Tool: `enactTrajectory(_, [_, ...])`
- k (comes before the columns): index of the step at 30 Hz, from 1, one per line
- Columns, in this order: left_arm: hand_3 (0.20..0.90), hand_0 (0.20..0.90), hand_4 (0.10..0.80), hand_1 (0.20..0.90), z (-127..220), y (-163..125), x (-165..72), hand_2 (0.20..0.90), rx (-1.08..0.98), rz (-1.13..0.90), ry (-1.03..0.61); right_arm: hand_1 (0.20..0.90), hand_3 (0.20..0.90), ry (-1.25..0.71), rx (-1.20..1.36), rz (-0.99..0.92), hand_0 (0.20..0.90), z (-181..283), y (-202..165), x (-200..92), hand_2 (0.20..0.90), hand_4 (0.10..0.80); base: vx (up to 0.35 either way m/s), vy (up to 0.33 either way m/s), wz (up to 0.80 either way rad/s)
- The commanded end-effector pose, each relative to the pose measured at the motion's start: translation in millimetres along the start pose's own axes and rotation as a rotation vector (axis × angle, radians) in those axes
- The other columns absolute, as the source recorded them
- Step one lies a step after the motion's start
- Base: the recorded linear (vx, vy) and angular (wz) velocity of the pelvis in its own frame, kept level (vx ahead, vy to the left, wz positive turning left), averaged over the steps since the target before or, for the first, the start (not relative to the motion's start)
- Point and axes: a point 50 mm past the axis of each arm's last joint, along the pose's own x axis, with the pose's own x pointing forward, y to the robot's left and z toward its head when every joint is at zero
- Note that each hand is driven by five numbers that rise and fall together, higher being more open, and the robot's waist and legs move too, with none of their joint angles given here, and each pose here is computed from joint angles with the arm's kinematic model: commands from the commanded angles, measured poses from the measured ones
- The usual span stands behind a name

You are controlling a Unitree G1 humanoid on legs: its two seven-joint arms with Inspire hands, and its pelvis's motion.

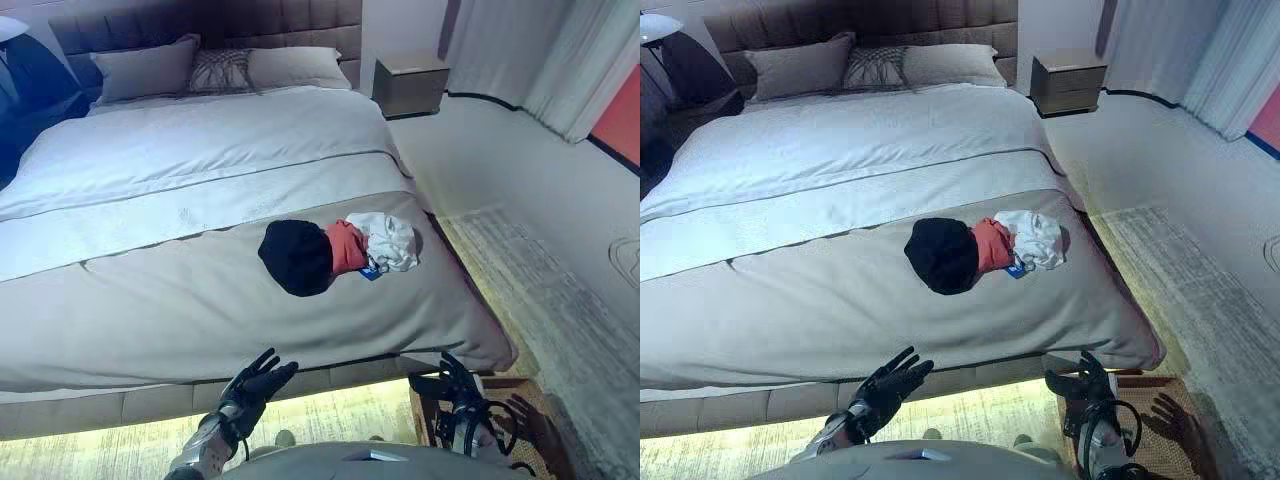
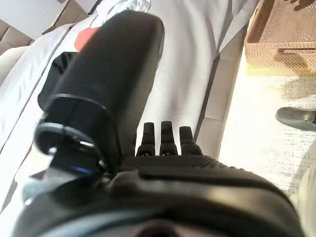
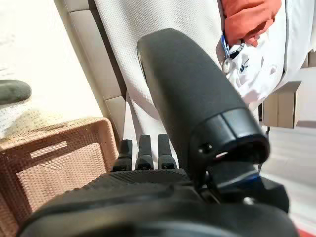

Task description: Pick up the clothes from the bed and place them into the basket

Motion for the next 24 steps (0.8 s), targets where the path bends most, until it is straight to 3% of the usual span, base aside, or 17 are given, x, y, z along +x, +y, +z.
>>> enactTrajectory(1, [0.9, 0.9, 0.8, 0.9, 44, -20, 14, 0.9, 0.055, -0.083, -0.154, 0.9, 0.9, -0.165, 0.001, 0.041, 0.9, 49, 15, 14, 0.9, 0.8, 0.0, 0.0, 0.0])
enactTrajectory(12, [0.9, 0.9, 0.8, 0.9, 32, -14, 13, 0.9, 0.053, -0.062, -0.121, 0.9, 0.9, -0.123, -0.073, 0.092, 0.9, 34, 22, 10, 0.9, 0.8, 0.0, 0.0, 0.0])
enactTrajectory(24, [0.9, 0.9, 0.8, 0.9, 34, -13, 13, 0.9, 0.063, -0.046, -0.117, 0.9, 0.9, -0.237, -0.229, 0.093, 0.9, 45, 29, 8, 0.9, 0.8, 0.0, 0.0, 0.0])
